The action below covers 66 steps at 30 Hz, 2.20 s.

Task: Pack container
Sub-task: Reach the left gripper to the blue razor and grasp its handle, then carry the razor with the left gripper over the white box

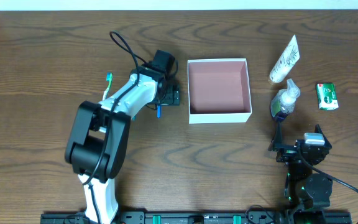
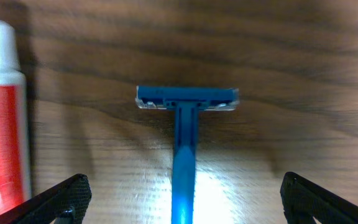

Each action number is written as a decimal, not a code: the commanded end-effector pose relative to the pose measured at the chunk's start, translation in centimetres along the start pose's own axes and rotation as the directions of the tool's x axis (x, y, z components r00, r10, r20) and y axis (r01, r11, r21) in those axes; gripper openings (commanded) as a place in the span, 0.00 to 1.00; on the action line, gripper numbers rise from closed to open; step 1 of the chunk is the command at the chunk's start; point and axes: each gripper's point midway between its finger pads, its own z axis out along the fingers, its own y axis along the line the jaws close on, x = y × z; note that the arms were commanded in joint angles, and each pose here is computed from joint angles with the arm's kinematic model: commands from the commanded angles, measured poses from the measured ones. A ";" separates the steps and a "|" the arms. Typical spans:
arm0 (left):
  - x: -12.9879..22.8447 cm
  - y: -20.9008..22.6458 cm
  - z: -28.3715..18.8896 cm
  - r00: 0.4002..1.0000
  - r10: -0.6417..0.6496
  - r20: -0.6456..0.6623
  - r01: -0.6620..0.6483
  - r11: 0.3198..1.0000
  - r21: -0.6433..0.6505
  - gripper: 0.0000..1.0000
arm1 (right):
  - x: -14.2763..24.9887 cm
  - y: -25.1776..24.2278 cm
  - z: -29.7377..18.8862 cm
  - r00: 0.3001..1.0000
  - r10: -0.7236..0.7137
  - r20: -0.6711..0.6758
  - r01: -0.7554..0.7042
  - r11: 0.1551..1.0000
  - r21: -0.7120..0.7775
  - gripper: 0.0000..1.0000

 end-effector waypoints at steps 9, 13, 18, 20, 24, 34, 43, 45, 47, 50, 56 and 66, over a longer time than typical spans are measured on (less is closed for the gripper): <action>-0.3 0.3 0.6 1.000 -0.014 -0.001 0.014 1.000 -0.022 0.98 | 0.1 0.4 0.0 1.000 -0.012 0.001 0.012 1.000 -0.015 0.99; -0.3 0.3 0.6 1.000 -0.014 -0.001 0.014 1.000 -0.022 0.98 | 0.1 0.4 0.0 1.000 -0.012 0.001 0.012 1.000 -0.015 0.99; 0.0 0.4 0.6 1.000 -0.013 -0.011 0.013 1.000 -0.026 0.98 | 0.0 0.4 0.0 1.000 -0.012 0.001 0.012 1.000 -0.015 0.99; 0.2 0.5 0.6 1.000 -0.013 -0.019 0.012 1.000 -0.029 0.98 | 0.1 0.4 0.0 1.000 -0.012 0.001 0.012 1.000 -0.015 0.99; 0.4 0.6 0.6 1.000 -0.012 -0.027 0.011 0.999 -0.033 0.58 | 0.1 0.4 0.0 1.000 -0.012 0.001 0.012 1.000 -0.015 0.99; 0.1 0.5 0.2 1.000 -0.013 -0.015 0.013 1.000 -0.028 0.06 | 0.1 0.4 0.0 1.000 -0.012 0.001 0.012 1.000 -0.015 0.99; -6.9 -1.5 -9.1 0.969 -0.001 0.248 -0.015 0.998 0.065 0.06 | 0.1 0.4 0.0 1.000 -0.012 0.001 0.012 1.000 -0.015 0.99; -8.9 -1.9 -13.6 0.937 -0.022 0.349 -0.016 0.994 0.104 0.06 | 0.1 0.4 0.0 1.000 -0.012 0.001 0.012 1.000 -0.015 0.99; -10.2 -2.2 -17.7 0.900 -0.042 0.434 -0.021 0.990 0.140 0.06 | 0.1 0.4 0.0 1.000 -0.012 0.001 0.012 1.000 -0.015 0.99; -11.1 -3.4 -23.2 0.837 -0.080 0.541 -0.041 0.977 0.208 0.06 | 0.1 0.4 0.0 1.000 -0.012 0.001 0.012 1.000 -0.015 0.99; -9.3 -10.6 -26.9 0.781 -0.020 0.624 -0.203 0.937 0.284 0.06 | 0.1 0.4 0.0 1.000 -0.012 0.001 0.012 1.000 -0.015 0.99; -7.7 -16.4 -19.0 0.788 0.119 0.604 -0.229 0.968 0.108 0.06 | 0.1 0.4 0.0 1.000 -0.012 0.001 0.012 1.000 -0.015 0.99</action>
